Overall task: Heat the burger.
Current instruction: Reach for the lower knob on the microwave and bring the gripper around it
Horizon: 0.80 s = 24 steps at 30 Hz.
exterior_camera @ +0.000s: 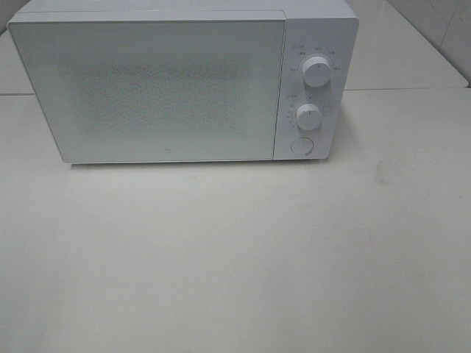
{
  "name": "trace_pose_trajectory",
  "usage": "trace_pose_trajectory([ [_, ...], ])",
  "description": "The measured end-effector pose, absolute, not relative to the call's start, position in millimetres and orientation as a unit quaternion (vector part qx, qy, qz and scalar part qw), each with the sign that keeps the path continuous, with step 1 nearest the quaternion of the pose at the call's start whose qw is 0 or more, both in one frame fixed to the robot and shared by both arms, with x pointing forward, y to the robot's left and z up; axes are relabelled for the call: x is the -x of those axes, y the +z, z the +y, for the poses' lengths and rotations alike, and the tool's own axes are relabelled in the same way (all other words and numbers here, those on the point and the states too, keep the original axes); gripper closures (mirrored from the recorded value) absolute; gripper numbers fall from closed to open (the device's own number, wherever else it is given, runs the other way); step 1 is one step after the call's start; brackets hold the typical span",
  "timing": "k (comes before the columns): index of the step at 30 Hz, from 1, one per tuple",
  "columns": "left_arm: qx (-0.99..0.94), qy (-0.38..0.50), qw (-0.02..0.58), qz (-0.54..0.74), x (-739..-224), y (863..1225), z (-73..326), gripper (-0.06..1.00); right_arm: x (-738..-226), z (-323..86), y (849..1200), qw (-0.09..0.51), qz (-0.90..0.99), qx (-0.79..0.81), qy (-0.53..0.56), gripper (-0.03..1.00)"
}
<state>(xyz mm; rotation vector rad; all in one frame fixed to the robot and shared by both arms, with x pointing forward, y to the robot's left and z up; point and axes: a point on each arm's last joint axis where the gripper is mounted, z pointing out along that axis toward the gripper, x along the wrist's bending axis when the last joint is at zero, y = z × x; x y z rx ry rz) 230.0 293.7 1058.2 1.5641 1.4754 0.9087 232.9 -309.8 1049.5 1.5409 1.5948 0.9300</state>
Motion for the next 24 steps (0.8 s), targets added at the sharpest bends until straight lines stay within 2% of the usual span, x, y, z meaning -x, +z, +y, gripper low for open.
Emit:
trace_pose_trajectory([
  [12, -0.616, 0.358, 0.393, 0.581, -230, 1058, 294, -0.04, -233, -310, 1054, 0.364, 0.616, -0.595, 0.366, 0.23],
  [24, -0.616, 0.358, 0.393, 0.581, -230, 1058, 294, -0.04, -273, -302, 1074, 0.373, 0.617, -0.579, 0.381, 0.23],
])
